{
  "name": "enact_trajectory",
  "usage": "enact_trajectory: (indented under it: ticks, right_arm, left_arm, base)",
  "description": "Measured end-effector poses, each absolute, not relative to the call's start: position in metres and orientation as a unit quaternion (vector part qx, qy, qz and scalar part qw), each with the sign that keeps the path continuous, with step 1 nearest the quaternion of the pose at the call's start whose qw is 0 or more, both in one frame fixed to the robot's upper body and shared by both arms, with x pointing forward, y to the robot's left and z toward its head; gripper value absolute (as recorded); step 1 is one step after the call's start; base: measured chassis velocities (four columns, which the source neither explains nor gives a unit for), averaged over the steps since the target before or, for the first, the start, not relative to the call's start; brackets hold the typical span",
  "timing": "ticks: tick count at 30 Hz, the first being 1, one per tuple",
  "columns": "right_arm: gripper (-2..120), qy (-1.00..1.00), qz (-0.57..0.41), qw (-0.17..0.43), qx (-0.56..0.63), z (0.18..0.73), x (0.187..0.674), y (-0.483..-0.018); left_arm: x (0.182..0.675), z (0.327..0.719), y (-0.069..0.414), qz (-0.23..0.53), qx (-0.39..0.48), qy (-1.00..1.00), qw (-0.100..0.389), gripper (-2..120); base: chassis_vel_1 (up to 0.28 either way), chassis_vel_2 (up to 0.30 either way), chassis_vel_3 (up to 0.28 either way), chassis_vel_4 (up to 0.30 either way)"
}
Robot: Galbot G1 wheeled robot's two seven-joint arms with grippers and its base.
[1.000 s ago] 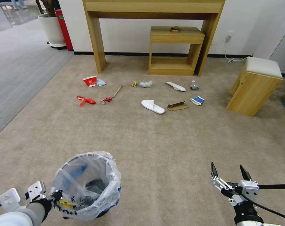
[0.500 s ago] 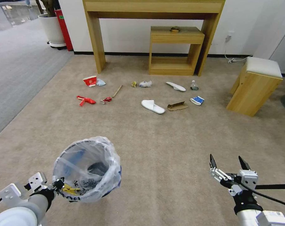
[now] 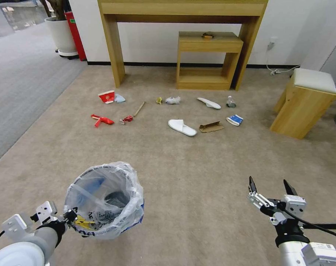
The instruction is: Pick up the trash bin and place the garbage on the floor into it.
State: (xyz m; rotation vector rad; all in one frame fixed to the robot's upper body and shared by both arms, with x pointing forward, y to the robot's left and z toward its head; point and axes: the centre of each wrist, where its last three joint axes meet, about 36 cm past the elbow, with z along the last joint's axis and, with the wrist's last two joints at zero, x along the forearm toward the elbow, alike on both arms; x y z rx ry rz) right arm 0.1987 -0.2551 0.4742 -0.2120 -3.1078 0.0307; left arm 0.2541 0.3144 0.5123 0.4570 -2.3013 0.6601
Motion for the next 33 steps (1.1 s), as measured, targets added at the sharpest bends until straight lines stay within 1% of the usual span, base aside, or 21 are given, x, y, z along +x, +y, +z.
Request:
enact_trajectory:
  ticks: [12,18,33]
  right_arm:
    - [100,-0.998,0.012,0.016,-0.067,0.4724,0.1993,-0.2543]
    - [100,-0.997,0.014,0.017,-0.067,0.4712,0.1998,-0.2555]
    - [100,-0.997,0.009,0.017,-0.075,0.4692,0.2031,-0.2575]
  left_arm:
    - [0.2535,0.5115,0.3144,0.253,0.172,-0.887,0.345,0]
    - [0.2546,0.5113,0.3132,0.253,0.169,-0.888,0.344,0]
    - [0.2555,0.5112,0.3125,0.249,0.167,-0.889,0.346,0]
  base:
    - [-0.051,0.304,0.051,-0.31]
    - [0.029,0.334,-0.048,-0.346]
    - [0.073,0.403,-0.07,-0.392]
